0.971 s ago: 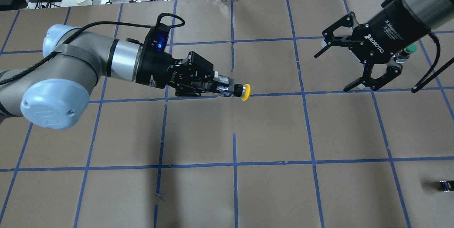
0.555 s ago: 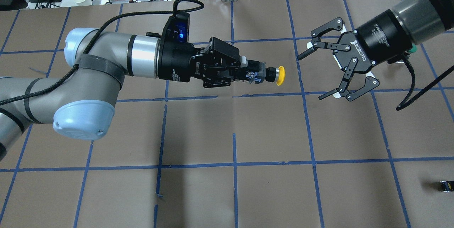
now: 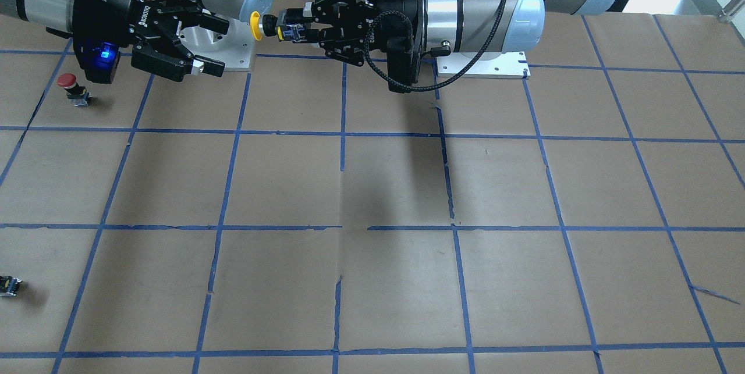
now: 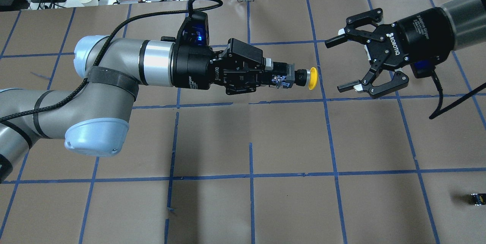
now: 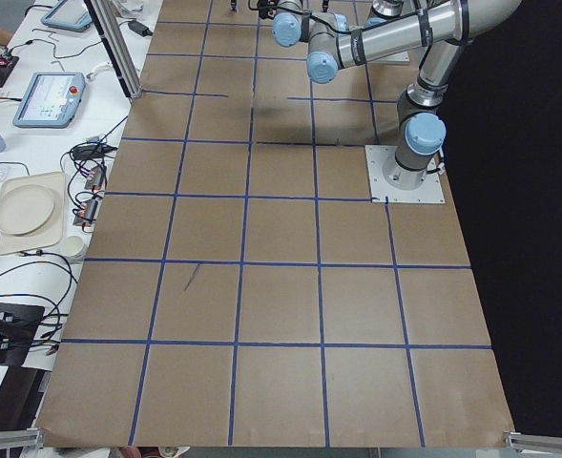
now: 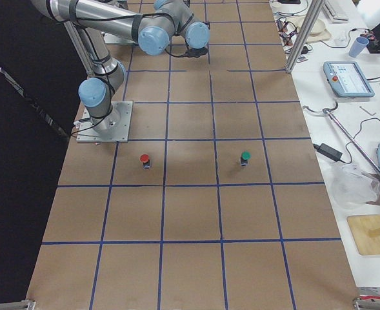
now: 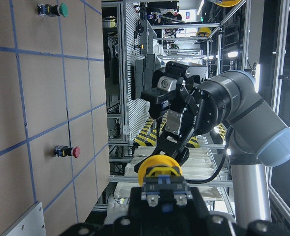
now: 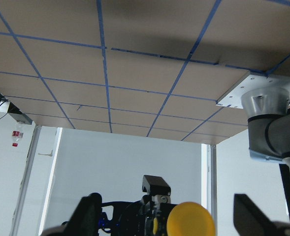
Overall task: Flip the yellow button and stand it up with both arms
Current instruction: 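Hold the button out with the left gripper while the right gripper aligns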
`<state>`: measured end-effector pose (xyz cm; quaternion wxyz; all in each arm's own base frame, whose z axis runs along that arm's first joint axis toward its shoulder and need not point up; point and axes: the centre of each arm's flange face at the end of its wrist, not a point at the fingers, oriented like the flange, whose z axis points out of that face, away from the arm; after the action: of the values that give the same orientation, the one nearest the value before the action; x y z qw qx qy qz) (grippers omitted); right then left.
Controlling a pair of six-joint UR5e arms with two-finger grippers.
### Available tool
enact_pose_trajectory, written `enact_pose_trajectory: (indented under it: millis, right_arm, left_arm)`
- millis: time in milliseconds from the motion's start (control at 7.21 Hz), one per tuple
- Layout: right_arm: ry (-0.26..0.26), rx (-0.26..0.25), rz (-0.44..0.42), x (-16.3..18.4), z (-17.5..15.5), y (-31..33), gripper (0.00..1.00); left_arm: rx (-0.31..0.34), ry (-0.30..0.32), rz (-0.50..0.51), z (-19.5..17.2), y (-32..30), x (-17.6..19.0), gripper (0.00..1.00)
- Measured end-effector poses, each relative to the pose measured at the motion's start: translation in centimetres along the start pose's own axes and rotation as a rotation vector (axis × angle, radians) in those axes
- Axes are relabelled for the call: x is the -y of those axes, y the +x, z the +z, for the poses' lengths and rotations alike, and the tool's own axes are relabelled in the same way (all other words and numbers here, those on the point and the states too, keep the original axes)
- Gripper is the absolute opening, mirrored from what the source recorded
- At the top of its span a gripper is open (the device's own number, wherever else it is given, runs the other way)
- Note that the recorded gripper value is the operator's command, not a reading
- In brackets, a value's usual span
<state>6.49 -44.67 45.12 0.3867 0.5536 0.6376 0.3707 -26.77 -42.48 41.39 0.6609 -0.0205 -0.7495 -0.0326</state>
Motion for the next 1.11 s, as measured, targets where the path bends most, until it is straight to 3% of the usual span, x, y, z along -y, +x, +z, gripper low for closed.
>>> enact_pose_trajectory:
  millis: [693, 1109]
  right_arm:
    - [-0.118, 0.014, 0.141, 0.4, 1.5, 1.0, 1.00]
    - [-0.175, 0.059, 0.169, 0.7, 2.3, 1.0, 1.00]
  left_arm:
    - [-0.006, 0.004, -0.019, -0.2, -0.2, 0.3, 0.10]
    - [-0.022, 0.004, -0.029, -0.2, 0.0, 0.2, 0.10]
